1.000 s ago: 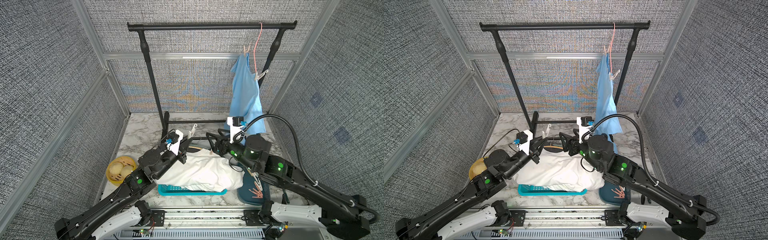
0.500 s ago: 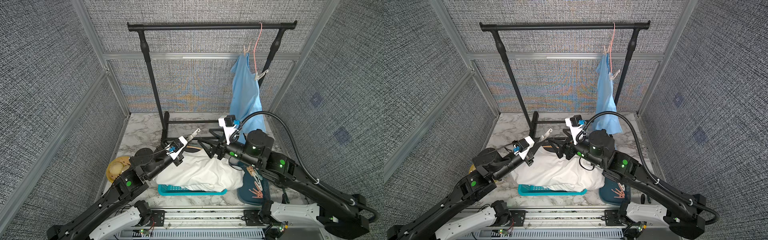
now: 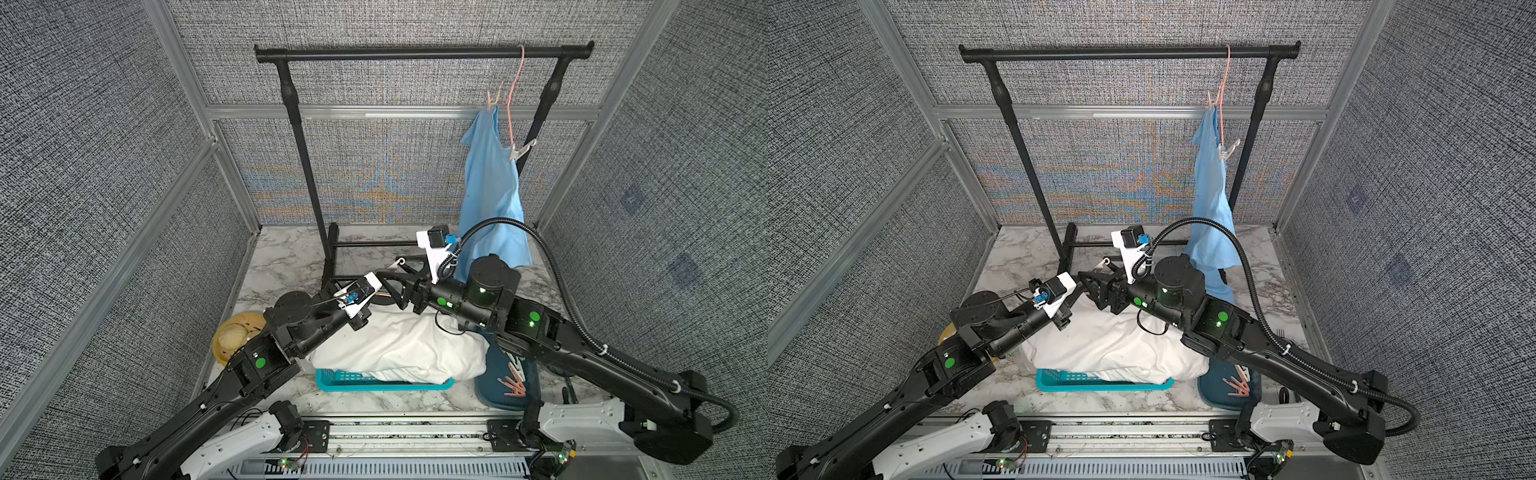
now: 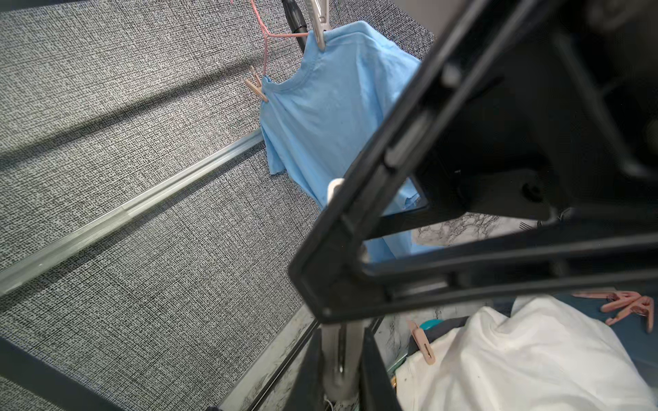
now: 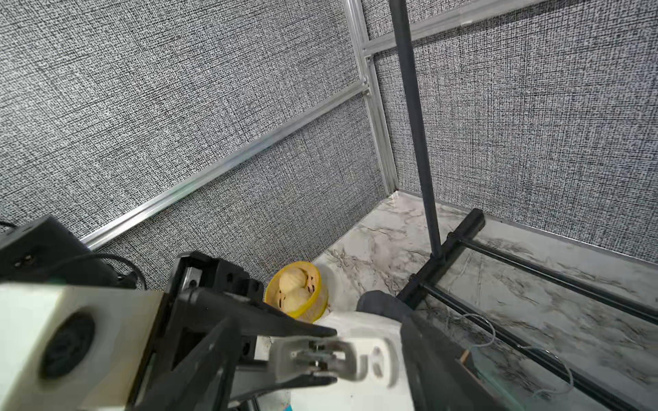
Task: Use clothespins to secure the t-shirt on both sides of the hanger
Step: Open the clothespin.
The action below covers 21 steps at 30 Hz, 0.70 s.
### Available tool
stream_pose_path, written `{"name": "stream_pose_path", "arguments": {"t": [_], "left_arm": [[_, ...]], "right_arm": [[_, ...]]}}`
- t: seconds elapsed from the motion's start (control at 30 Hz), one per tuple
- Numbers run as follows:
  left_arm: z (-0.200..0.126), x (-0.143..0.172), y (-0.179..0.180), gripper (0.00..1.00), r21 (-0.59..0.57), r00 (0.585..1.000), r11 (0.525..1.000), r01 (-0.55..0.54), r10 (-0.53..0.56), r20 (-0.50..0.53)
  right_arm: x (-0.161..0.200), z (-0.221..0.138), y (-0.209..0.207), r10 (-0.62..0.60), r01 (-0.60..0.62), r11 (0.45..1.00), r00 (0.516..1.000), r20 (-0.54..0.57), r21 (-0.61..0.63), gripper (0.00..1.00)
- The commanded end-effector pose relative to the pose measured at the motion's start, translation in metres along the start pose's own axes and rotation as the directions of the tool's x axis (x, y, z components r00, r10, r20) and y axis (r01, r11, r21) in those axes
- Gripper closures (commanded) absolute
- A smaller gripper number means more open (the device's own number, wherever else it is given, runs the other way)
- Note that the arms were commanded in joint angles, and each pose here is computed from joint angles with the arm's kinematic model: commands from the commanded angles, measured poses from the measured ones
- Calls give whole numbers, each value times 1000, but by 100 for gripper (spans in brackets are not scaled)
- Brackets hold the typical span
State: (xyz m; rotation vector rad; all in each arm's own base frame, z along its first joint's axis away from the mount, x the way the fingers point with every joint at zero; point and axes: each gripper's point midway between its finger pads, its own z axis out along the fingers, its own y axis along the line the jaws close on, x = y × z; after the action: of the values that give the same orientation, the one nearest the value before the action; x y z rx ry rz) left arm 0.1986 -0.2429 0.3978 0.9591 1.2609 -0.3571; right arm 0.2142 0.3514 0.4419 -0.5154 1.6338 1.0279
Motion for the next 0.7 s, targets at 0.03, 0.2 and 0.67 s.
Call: {"name": "stream_pose_path", "arguments": {"t": [0.03, 0.2, 0.67], "left_arm": [[0, -8, -1, 100, 11, 1000, 1000, -7, 6, 31], [2, -5, -1, 100, 11, 1000, 1000, -5, 5, 21], [1, 47, 9, 23, -108, 989, 994, 11, -26, -146]], "right_arm": [[-9, 4, 1, 41, -41, 999, 998, 38, 4, 39], [-11, 10, 8, 74, -73, 997, 996, 44, -38, 57], [4, -14, -61, -2, 4, 952, 1000, -7, 307, 100]]}}
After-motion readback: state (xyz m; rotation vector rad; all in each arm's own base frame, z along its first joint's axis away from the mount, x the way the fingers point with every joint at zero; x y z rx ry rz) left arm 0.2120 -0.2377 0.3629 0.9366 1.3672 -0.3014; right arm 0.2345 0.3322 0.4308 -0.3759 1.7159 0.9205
